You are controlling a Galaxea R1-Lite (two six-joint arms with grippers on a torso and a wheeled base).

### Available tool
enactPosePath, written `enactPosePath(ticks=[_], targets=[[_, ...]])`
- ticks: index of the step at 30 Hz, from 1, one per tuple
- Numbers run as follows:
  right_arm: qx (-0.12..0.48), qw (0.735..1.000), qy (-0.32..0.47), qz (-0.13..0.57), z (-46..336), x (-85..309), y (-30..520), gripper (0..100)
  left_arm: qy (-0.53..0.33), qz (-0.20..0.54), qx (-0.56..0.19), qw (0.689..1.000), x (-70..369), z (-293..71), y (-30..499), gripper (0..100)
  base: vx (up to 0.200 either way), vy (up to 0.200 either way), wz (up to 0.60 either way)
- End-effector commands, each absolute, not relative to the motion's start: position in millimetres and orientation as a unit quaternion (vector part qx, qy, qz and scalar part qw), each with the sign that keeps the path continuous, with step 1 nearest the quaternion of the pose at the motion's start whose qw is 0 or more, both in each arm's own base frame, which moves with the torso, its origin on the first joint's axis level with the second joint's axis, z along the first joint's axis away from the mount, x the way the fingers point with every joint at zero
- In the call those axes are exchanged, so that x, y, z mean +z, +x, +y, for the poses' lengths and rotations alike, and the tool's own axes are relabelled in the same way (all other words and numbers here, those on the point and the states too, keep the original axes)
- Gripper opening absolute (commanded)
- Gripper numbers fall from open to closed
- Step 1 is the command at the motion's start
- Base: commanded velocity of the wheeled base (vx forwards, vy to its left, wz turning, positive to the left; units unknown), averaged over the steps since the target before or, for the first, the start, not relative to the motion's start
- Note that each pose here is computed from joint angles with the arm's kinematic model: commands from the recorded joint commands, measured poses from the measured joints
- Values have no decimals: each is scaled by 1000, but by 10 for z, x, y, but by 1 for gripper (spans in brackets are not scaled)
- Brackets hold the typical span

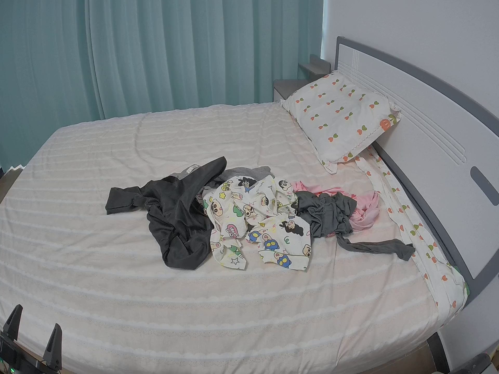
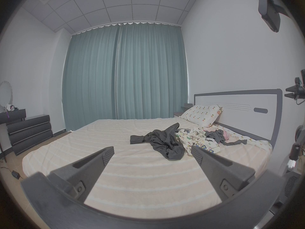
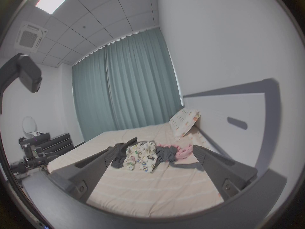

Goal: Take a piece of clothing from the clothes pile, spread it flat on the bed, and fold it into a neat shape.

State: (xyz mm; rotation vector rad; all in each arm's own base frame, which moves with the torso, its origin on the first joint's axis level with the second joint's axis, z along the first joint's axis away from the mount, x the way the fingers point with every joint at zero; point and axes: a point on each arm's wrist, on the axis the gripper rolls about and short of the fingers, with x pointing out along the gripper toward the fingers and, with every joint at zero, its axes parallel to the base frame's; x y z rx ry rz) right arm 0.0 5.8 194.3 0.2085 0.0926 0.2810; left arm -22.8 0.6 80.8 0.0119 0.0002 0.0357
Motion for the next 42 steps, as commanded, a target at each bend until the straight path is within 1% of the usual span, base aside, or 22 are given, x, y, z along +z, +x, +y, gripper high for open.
enactPosePath(ticks=[1,3,4,5,7,11,15,16,17,18,19,22,24,27,28,29,32,37,42], targets=[[200,912,174,314,229,1662,1198,100,6,-1,18,1000,756,6,-228,100,0,0,0],[204,889,212,351,369,1514,1576,100,6,0,18,1000,755,6,-228,100,0,0,0],[204,886,218,354,390,1493,1631,100,6,0,18,1000,755,6,-228,100,0,0,0],[203,877,237,364,469,1393,1838,100,6,0,18,1000,755,6,-228,100,0,0,0],[200,870,251,374,566,1239,2087,100,6,1,18,1000,755,6,-227,100,0,0,0],[191,866,268,376,683,982,2518,100,6,-1,18,1000,756,6,-228,100,0,0,0],[163,862,302,373,789,707,2993,100,6,0,18,1000,755,6,-228,100,0,0,0],[161,861,304,374,793,695,3009,100,6,0,18,1000,755,6,-228,100,0,0,0],[141,861,320,370,843,556,3229,100,6,-1,18,1000,756,6,-228,100,0,0,0],[141,861,320,370,843,556,3229,100,6,-1,18,1000,756,6,-228,100,0,0,0],[128,862,326,367,909,441,3396,100,6,-1,18,1000,756,6,-228,100,0,0,0],[120,862,327,368,964,337,3517,100,6,0,18,1000,755,6,-228,100,0,0,0],[109,860,336,369,1044,172,3706,100,6,-1,18,1000,756,6,-228,100,0,0,0],[98,860,342,366,1088,38,3861,100,6,-1,18,1000,756,6,-228,100,0,0,0],[97,860,342,366,1089,32,3868,100,6,0,18,1000,755,6,-228,100,0,0,0],[98,858,339,373,1149,-92,3921,100,6,-1,18,1000,756,6,-228,100,0,0,0],[102,858,333,377,1266,-225,3991,100,6,0,18,1000,755,6,-228,100,0,0,0],[98,868,326,361,1438,-388,4197,100,6,0,18,1000,755,6,-228,100,0,0,0],[91,875,322,349,1501,-481,4279,100,6,0,18,1000,755,6,-228,100,0,0,0]])
